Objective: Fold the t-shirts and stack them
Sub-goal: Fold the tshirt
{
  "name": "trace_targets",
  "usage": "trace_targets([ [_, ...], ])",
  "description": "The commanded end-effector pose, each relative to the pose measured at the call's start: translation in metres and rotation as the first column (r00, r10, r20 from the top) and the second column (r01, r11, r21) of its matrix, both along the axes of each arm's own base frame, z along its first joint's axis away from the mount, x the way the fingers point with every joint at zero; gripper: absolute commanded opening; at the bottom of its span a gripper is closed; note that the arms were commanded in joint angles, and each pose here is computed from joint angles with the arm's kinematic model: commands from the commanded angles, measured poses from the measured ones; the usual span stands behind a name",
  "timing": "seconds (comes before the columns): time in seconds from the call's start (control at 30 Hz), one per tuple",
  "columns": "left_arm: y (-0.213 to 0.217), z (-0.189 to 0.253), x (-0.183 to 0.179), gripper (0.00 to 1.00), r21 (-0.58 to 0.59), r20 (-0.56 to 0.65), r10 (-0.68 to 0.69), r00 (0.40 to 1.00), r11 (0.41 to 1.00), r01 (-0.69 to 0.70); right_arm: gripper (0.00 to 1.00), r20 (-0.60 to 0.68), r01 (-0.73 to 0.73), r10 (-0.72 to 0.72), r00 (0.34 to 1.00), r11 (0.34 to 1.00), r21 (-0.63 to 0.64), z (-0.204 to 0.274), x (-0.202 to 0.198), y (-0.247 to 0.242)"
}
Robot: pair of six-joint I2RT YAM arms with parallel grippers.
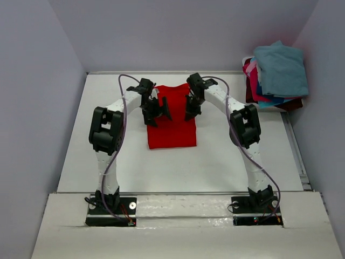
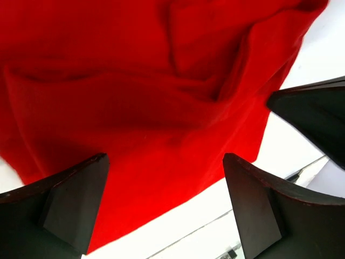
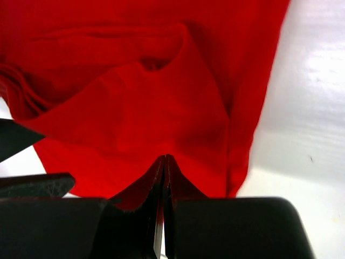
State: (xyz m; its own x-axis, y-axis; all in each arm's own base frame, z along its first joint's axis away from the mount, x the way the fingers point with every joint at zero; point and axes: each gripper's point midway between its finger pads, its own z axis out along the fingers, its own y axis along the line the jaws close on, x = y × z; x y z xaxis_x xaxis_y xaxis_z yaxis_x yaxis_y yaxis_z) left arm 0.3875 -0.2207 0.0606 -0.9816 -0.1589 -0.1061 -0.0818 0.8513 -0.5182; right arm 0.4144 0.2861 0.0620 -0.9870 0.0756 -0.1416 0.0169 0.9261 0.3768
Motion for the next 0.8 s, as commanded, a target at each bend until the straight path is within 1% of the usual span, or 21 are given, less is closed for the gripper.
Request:
trace_targets([
  [0.0,-0.011,0.025,0.025,0.99,-0.042,0.063,-0.011,0.998,0.999,0.013,0.07,0.028,-0.035,0.034,0.999,0.999,0.042,0.005,0.015,0.013],
  [0.03,-0.011,0.023,0.025,0.99,-0.039,0.056,-0.015,0.998,0.999,0.017,0.07,0.043,-0.038,0.036,0.998,0.998,0.047,0.008,0.019,0.016],
  [0.23,-0.007,0.013,0.022,0.99,-0.01,0.036,-0.02,0.999,1.0,0.021,0.07,0.037,-0.036,0.035,0.999,0.999,0.03,-0.015,0.032,0.014],
  [0.5,0.001,0.003,0.013,0.99,0.028,0.013,-0.019,1.0,0.999,0.018,0.07,0.059,0.038,-0.04,0.997,0.999,0.035,-0.012,0.058,-0.021],
  [0.77,0.009,-0.003,0.009,0.99,0.048,-0.002,-0.001,1.0,0.999,0.001,0.07,0.065,0.067,-0.068,0.996,0.997,0.024,-0.012,0.064,-0.039],
])
